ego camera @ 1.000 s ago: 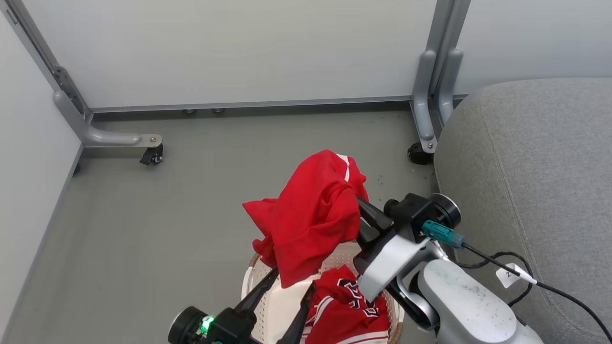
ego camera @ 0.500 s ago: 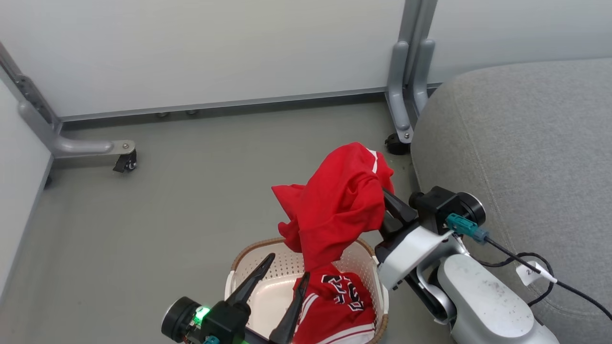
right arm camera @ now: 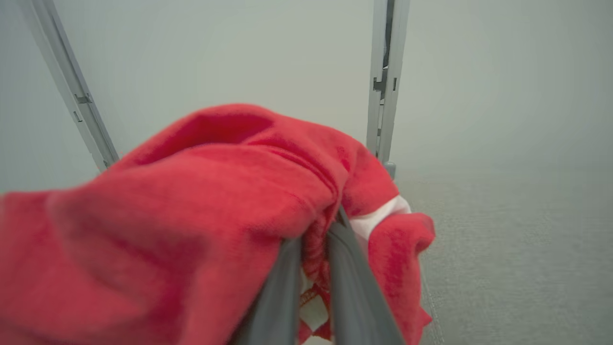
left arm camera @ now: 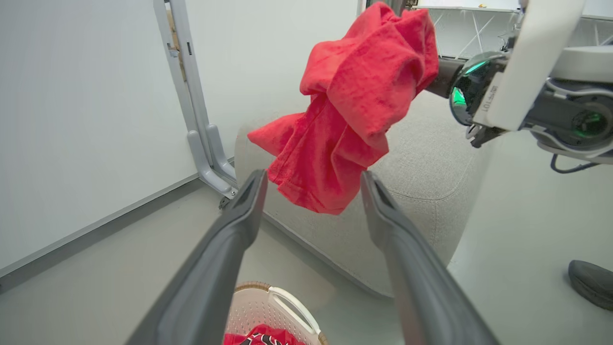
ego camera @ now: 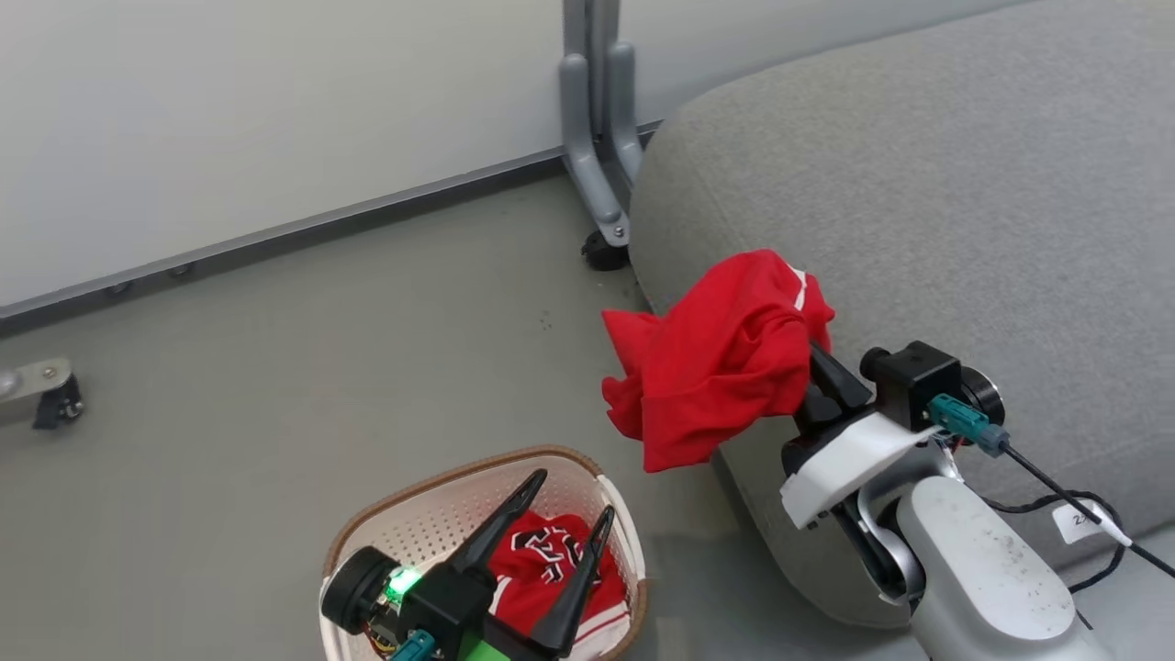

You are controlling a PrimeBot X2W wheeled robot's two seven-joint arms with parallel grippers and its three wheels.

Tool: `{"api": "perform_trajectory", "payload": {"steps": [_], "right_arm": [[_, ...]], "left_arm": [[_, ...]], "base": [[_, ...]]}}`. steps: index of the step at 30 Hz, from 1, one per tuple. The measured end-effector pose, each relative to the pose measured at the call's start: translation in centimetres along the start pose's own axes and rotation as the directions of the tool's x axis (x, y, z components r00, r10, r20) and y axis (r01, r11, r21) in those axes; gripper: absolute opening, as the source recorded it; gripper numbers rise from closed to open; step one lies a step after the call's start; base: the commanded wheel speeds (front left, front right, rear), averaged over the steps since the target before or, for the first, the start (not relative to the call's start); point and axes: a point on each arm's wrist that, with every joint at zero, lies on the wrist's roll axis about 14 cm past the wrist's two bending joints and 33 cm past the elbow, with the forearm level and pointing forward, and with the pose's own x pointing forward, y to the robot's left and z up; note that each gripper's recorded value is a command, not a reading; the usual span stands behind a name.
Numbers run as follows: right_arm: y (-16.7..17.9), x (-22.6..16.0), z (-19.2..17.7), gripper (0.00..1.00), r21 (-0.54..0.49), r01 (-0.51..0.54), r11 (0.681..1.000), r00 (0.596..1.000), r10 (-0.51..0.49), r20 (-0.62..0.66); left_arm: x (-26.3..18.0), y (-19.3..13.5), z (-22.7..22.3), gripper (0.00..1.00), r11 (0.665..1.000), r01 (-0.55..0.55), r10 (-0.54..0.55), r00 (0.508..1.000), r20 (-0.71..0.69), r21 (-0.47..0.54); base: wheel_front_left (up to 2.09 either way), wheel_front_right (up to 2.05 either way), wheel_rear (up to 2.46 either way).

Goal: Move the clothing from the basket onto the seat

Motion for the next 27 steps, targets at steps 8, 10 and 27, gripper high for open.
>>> {"api": "perform_trajectory", "payload": {"steps": [8, 10, 27], "right_arm": [[-7.2, -4.9, -0.6, 0.0, -0.005, 0.249, 0.968, 0.968, -0.249, -0.024], [-9.0, -6.1, -0.8, 0.0, -0.009, 0.314, 0.949, 0.949, -0.314, -0.03], [-22.0, -3.3, 2.7, 0.0, -0.094, 0.568, 0.817, 0.823, -0.566, 0.048]], "left_arm": [[3.3, -3.2, -0.4, 1.0, 0.986, 0.166, -0.166, 0.986, -0.007, -0.021], [4.0, -4.0, -0.6, 1.0, 0.979, 0.204, -0.204, 0.979, -0.009, -0.029], [9.4, -1.4, 0.1, 1.0, 0.957, 0.291, -0.291, 0.954, 0.072, 0.008]], "base": [[0.0, 0.0, 0.0], [0.0, 0.0, 0.0], [0.0, 0.0, 0.0]]}}
